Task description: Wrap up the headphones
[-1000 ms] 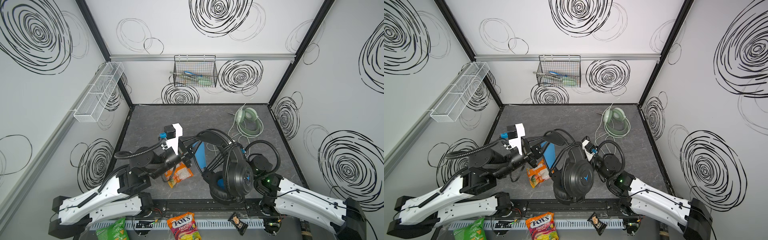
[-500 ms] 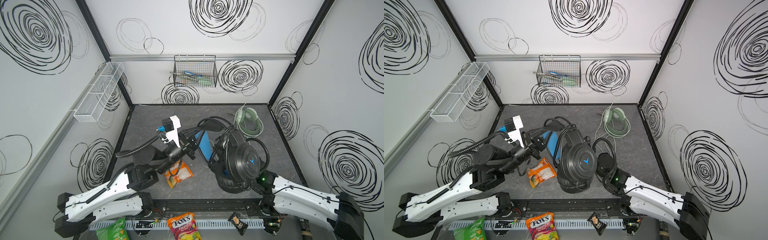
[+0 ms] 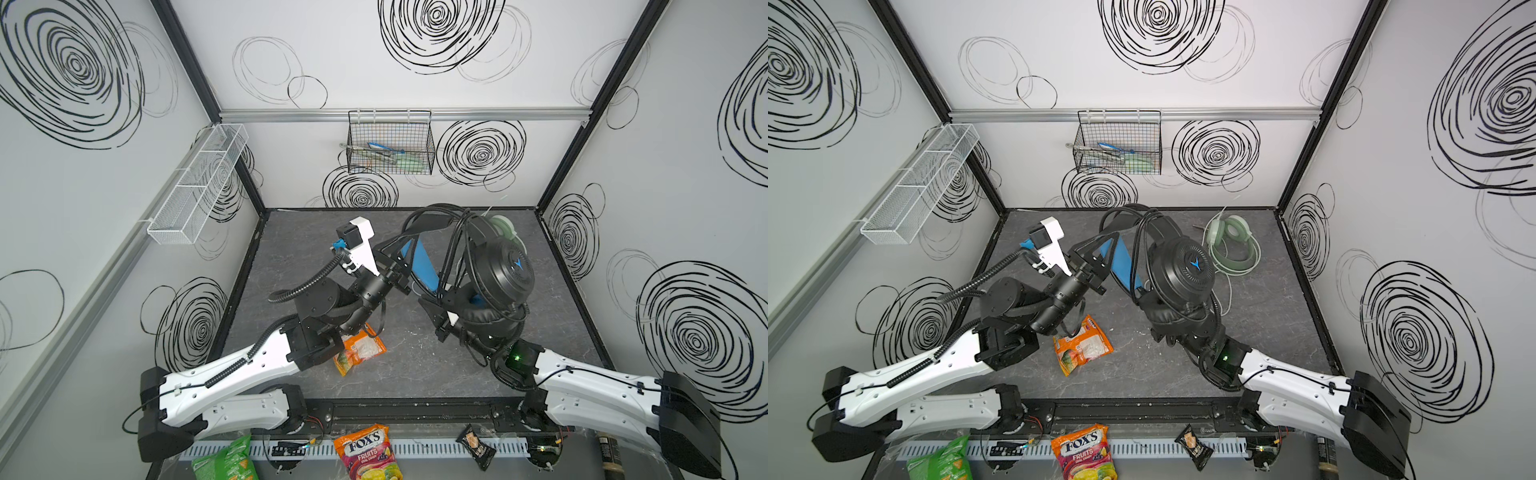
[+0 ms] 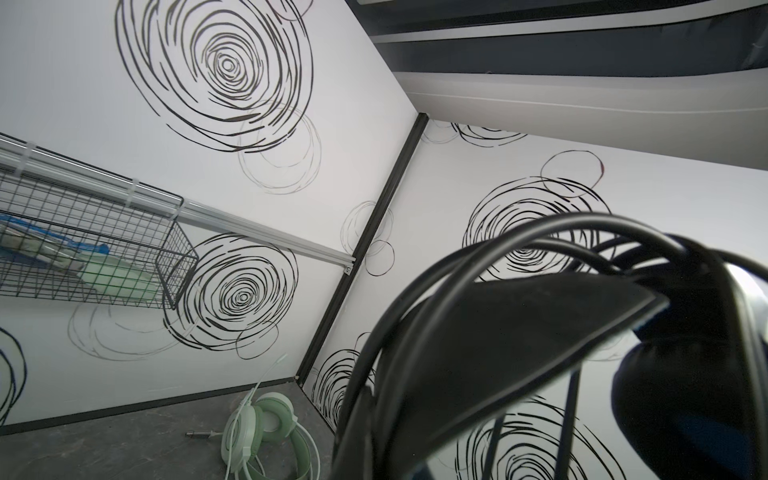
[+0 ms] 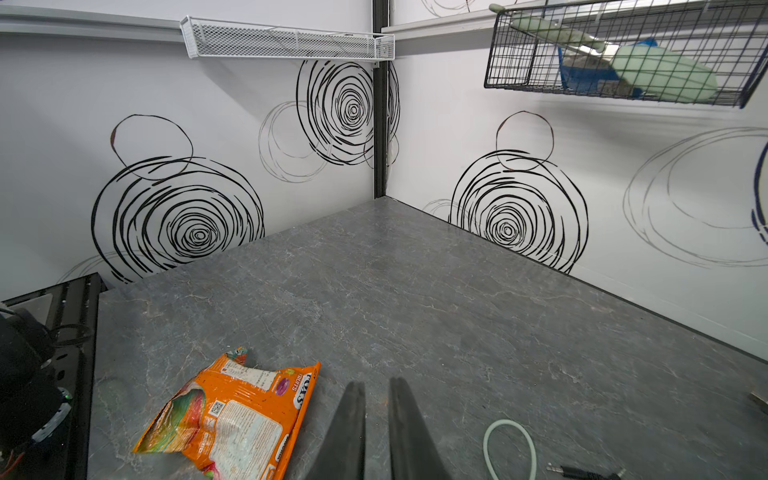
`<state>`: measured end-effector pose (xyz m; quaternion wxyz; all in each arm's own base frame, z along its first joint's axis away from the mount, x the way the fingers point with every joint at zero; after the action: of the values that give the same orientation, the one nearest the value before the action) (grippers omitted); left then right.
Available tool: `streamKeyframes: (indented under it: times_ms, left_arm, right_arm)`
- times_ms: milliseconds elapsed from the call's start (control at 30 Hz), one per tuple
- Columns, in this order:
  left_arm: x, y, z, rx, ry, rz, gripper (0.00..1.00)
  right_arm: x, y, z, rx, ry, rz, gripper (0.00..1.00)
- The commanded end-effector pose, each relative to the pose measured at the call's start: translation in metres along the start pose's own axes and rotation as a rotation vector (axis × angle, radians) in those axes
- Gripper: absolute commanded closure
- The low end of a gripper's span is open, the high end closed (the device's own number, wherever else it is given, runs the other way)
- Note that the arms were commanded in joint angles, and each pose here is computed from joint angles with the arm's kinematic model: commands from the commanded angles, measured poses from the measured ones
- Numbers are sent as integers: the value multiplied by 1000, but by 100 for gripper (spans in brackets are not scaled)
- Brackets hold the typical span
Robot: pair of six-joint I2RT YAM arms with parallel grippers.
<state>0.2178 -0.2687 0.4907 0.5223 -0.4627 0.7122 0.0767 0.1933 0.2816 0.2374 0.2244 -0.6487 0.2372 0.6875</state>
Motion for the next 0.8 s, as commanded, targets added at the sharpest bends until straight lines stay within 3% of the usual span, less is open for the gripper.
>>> streamKeyframes:
  times_ms: [0,367,600,767]
  left_arm:
    - [-74,2,-3,-20,134,-253,100]
    - [-57,-25,50,-261,0,-258,100]
    - [-46,-29,97,-529,-361,-247,100]
    - [-21,-32,122,-623,-503,-178,100]
  right_arm:
    - [-1,0,1,6,-23,-23,84]
    - [15,-6,16,6,-53,33,89]
    - [-1,7,41,-19,-2,27,89]
    - [-15,16,51,-28,41,15,89]
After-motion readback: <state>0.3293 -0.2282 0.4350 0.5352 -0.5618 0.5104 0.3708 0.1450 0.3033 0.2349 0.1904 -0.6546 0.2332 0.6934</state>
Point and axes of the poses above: each gripper's point midway between its finger pads, its own y axis back along the fingers, its own z axis along the line the jaws close on, x = y × z, the point moved 1 cm from there along y, back along the fingers, and after that the axes turned 2 degrees about -y, right-handed, at the moved point
